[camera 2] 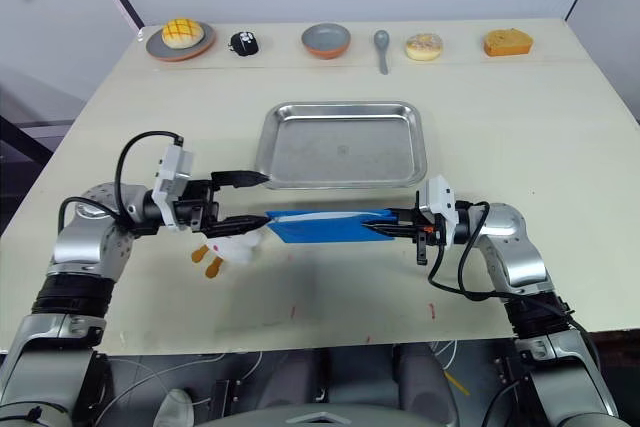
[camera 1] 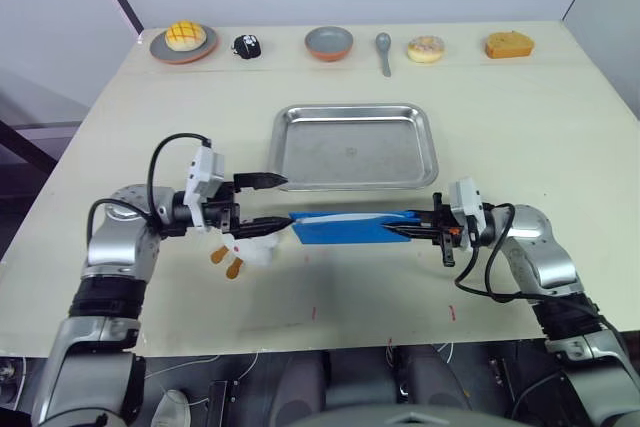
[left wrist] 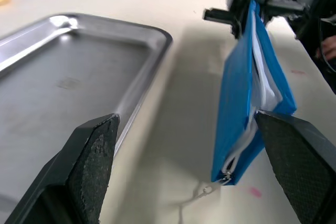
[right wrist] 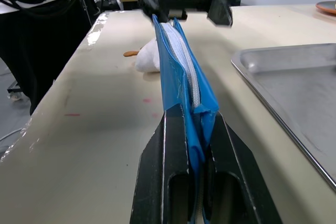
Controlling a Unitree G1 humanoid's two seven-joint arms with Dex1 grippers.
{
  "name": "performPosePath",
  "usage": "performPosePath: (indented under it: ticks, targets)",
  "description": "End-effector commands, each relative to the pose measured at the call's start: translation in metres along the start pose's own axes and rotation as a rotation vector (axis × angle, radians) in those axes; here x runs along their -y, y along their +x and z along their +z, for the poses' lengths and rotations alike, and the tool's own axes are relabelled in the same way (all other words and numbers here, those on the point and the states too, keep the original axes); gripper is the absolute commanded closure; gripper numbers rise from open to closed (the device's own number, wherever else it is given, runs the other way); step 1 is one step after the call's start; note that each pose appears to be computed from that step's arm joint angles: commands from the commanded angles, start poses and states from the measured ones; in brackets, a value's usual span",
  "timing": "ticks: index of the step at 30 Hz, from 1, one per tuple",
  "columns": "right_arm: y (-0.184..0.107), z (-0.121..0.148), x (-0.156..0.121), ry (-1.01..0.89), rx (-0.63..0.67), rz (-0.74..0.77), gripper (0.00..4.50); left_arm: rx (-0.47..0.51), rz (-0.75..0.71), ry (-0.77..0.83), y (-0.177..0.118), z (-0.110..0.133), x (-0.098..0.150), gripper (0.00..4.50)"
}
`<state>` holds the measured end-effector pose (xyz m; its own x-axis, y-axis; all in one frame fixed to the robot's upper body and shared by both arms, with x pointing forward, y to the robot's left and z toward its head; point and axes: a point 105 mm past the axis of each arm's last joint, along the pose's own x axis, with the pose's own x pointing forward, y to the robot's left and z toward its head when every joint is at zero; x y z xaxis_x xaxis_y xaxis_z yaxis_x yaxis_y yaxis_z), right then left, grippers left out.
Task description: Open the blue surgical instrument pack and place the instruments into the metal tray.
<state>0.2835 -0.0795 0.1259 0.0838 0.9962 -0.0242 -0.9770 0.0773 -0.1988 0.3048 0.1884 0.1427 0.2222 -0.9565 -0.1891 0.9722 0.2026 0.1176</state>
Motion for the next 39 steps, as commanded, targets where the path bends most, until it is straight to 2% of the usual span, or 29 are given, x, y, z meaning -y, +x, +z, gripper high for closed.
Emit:
performPosePath:
  ticks: [1, 11, 14, 21, 39]
  targets:
    - [0.001, 0.012, 0.002, -0.051, 0.035, 0.001, 4.5, -0.006, -0.032, 0.06, 0.002, 0.007, -0.002, 0.13]
    - [0.001, 0.011, 0.001, -0.047, 0.038, -0.001, 4.5, 0.001, -0.111, 0.067, 0.014, 0.002, 0.003, 0.13]
    - [0.002, 0.011, 0.0, -0.046, 0.04, 0.002, 4.5, 0.016, -0.143, 0.057, 0.018, 0.001, 0.007, 0.93]
    - [0.001, 0.01, 0.001, -0.043, 0.035, -0.001, 4.5, 0.047, -0.18, 0.043, 0.025, 0.002, 0.012, 4.36]
    - [-0.006, 0.005, 0.001, -0.003, 0.0, -0.015, 4.5, 0.036, -0.196, 0.0, 0.026, -0.007, 0.017, 4.45]
